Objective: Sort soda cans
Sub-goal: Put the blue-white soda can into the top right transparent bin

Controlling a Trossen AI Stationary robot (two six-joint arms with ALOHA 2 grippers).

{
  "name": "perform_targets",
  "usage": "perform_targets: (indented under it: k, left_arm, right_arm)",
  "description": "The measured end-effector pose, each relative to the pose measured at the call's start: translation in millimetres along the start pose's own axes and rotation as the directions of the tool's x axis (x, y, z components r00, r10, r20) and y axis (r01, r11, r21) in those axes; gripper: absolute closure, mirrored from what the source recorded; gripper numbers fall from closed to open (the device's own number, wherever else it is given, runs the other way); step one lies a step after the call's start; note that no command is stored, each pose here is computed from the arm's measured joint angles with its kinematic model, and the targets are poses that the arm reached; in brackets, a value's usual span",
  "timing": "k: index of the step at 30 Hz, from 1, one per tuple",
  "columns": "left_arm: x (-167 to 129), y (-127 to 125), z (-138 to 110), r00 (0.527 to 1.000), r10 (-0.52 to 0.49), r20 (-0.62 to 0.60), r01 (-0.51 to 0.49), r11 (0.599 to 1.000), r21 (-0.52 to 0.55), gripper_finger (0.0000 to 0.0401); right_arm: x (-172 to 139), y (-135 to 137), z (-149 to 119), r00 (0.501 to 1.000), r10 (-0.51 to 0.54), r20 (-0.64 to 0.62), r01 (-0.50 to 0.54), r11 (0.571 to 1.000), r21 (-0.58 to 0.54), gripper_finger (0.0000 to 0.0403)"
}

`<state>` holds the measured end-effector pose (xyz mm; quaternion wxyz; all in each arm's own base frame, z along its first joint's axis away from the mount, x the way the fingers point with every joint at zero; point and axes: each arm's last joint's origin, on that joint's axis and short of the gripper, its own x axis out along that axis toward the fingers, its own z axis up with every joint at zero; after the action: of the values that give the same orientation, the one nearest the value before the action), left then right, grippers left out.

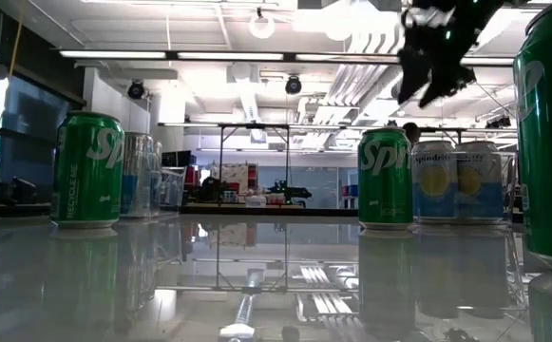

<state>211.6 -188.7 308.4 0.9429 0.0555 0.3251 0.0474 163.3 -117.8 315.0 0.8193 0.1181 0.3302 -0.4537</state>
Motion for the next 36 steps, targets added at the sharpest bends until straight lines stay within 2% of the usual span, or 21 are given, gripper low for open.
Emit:
perform_targets:
  k: [3, 5, 8, 11, 12, 14, 17, 21, 27, 30, 36]
  left_arm:
    - [-22, 16, 7, 0.983, 0.024, -0.184, -0.039, 0.996, -0.075, 0.0075]
    - [-32, 27, 6, 0.948, 0.034, -0.317, -0.080, 0.988, -0.134, 0.0075]
    - [-44, 37, -4, 0.868, 0.044, -0.494, -0.152, 0.972, -0.180, 0.0075]
    - [-51, 42, -16, 0.758, 0.030, -0.652, -0.210, 0.957, -0.200, 0.0075]
    - [-50, 41, -19, 0.738, 0.014, -0.674, -0.207, 0.956, -0.207, 0.0075]
    - [-48, 38, -26, 0.732, 0.003, -0.681, -0.184, 0.964, -0.193, 0.0075]
    - [-42, 39, -40, 0.717, 0.071, -0.693, -0.187, 0.978, -0.093, 0.0075]
    - [-33, 42, -57, 0.631, 0.083, -0.771, -0.133, 0.991, -0.002, 0.0075]
    - [-24, 63, -78, 0.548, 0.093, -0.831, -0.165, 0.986, 0.002, 0.0075]
    - [-23, 73, -86, 0.550, 0.053, -0.834, -0.161, 0.986, -0.044, 0.0075]
    - [-25, 85, -90, 0.616, -0.050, -0.786, -0.115, 0.981, -0.153, 0.0075]
  right_arm:
    - [-24, 23, -5, 0.993, 0.097, 0.070, -0.096, 0.995, -0.020, 0.0077]
    - [-37, 39, -10, 0.981, 0.164, 0.104, -0.161, 0.986, -0.039, 0.0077]
    - [-53, 63, -18, 0.959, 0.246, 0.139, -0.234, 0.967, -0.099, 0.0077]
    - [-66, 86, -29, 0.938, 0.313, 0.151, -0.289, 0.943, -0.164, 0.0077]
    - [-69, 93, -33, 0.933, 0.325, 0.152, -0.297, 0.937, -0.184, 0.0077]
    - [-74, 106, -40, 0.926, 0.344, 0.158, -0.307, 0.927, -0.216, 0.0077]
    - [-81, 123, -51, 0.919, 0.360, 0.163, -0.308, 0.911, -0.274, 0.0077]
    - [-84, 139, -63, 0.912, 0.385, 0.143, -0.322, 0.886, -0.333, 0.0077]
    - [-87, 149, -72, 0.905, 0.408, 0.119, -0.343, 0.866, -0.365, 0.0077]
    - [-89, 150, -74, 0.902, 0.416, 0.117, -0.350, 0.862, -0.367, 0.0077]
    - [-90, 150, -74, 0.900, 0.419, 0.117, -0.353, 0.861, -0.365, 0.0077]
